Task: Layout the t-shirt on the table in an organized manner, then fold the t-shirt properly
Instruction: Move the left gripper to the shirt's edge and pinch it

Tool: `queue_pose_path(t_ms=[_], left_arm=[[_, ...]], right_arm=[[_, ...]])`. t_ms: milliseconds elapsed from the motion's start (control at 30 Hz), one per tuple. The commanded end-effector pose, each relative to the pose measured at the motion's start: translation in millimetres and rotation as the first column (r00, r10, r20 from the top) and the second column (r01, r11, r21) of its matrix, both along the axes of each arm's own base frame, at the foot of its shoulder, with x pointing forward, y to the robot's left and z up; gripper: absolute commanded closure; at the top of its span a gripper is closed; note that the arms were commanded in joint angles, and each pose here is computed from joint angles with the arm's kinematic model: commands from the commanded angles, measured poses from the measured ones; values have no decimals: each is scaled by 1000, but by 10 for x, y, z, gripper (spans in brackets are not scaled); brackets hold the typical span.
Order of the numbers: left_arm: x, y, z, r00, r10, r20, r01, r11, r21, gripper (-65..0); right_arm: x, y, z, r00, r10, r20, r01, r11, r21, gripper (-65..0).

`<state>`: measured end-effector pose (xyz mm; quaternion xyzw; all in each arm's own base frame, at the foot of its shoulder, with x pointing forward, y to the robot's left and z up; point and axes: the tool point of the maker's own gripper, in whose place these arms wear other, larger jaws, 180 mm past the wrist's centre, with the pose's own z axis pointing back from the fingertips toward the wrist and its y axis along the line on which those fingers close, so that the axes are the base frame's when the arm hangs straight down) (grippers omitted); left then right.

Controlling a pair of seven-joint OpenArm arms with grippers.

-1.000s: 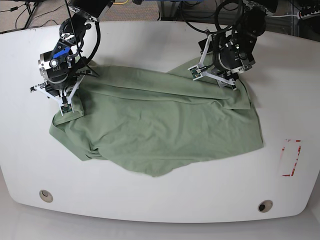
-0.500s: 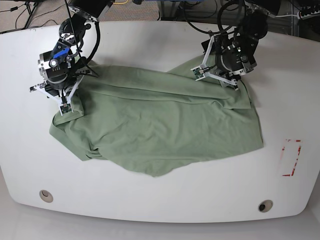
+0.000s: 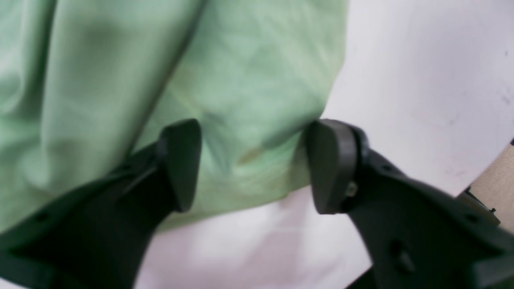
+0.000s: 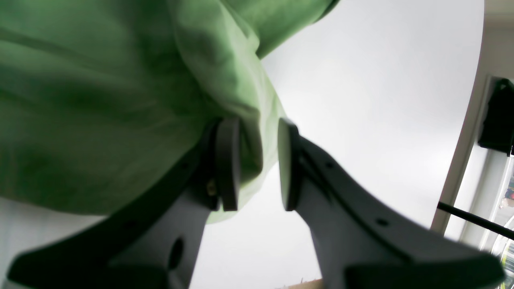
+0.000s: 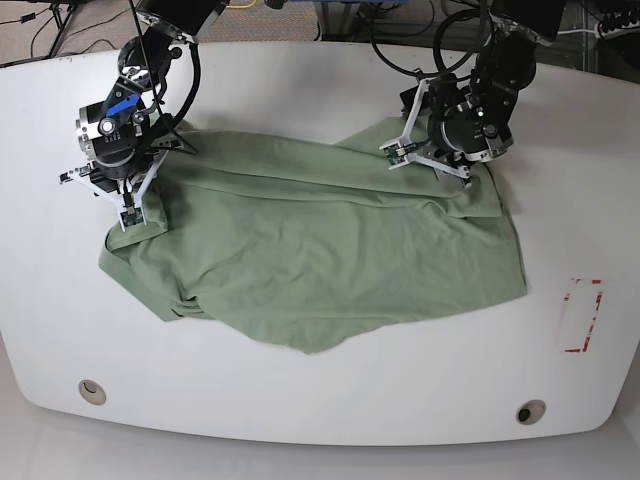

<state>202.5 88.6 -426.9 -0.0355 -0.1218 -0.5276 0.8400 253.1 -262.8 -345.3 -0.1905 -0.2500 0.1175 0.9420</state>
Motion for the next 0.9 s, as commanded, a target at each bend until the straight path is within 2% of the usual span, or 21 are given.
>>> queue_pose_path(t_ms=[0, 100, 267, 500, 733, 867], left_arm=[[-96, 181, -142, 999, 3, -41, 1, 996, 95, -260], [-86, 213, -183, 999, 10, -53, -4, 995, 104, -144], [-103, 260, -230, 997, 22, -69, -14, 993, 116, -50], [-1, 283, -106, 1000, 11, -10, -10, 995, 95, -36], [241, 393, 188, 991, 84, 103, -91, 994, 60, -10], [325, 439, 303, 984, 103, 145, -111, 992, 51, -6]], right_arm=[[79, -29, 121, 999, 0, 45, 1, 1000, -16, -154], [84, -29, 125, 999, 0, 47, 1, 1000, -16, -154], [84, -29, 125, 999, 0, 47, 1, 1000, -16, -154], [140, -33, 172, 998, -3, 65, 4, 1000, -15, -152], [234, -31, 254, 995, -4, 95, 5, 1000, -15, -144], [266, -26, 279, 995, -2, 104, 4, 1000, -15, -65]])
